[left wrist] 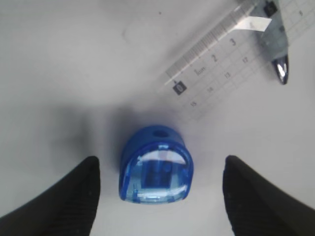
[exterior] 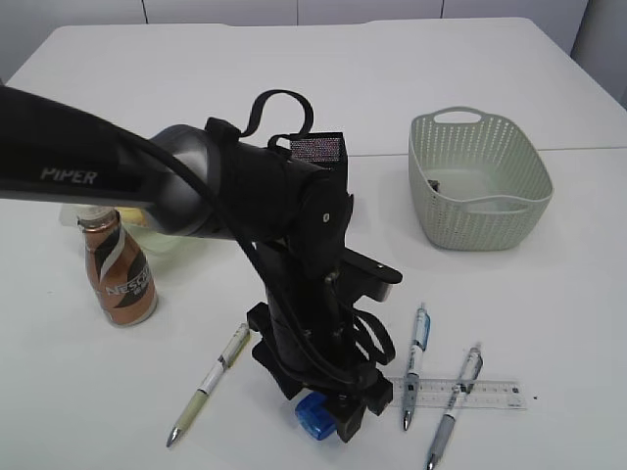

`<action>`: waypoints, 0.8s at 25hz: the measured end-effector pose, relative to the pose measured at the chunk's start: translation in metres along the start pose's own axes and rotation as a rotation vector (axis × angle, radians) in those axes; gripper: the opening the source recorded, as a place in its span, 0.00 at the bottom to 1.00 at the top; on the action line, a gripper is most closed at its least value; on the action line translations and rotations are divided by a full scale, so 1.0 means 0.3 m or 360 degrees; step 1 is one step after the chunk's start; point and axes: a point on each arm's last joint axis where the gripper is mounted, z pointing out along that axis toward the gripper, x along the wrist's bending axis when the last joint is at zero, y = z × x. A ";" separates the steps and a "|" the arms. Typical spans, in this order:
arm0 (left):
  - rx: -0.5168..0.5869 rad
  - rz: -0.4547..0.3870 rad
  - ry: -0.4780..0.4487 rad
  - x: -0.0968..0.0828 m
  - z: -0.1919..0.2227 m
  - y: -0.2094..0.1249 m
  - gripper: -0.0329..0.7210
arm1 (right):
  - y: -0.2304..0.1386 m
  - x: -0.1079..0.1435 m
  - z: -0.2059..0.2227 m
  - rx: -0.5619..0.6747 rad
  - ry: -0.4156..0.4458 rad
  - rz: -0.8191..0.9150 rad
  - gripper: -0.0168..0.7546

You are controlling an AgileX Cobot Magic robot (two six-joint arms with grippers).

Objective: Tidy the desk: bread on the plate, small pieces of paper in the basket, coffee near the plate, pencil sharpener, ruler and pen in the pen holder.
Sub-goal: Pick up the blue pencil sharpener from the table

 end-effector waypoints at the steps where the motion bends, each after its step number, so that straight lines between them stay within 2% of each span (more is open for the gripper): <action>1: 0.0000 0.0000 0.0000 0.000 0.000 0.000 0.79 | 0.000 0.000 0.000 0.0000 0.0000 0.0000 0.49; 15: 0.0041 -0.0008 0.0005 0.004 0.036 0.001 0.78 | 0.001 0.000 0.000 -0.0003 0.0000 0.0000 0.49; 17: 0.0043 -0.0008 0.0005 0.004 0.037 0.002 0.75 | 0.001 0.000 0.000 -0.0003 0.0000 0.0000 0.49; 20: 0.0041 -0.0008 0.0005 0.004 0.039 0.004 0.66 | 0.001 0.000 0.000 -0.0003 0.0000 0.0000 0.49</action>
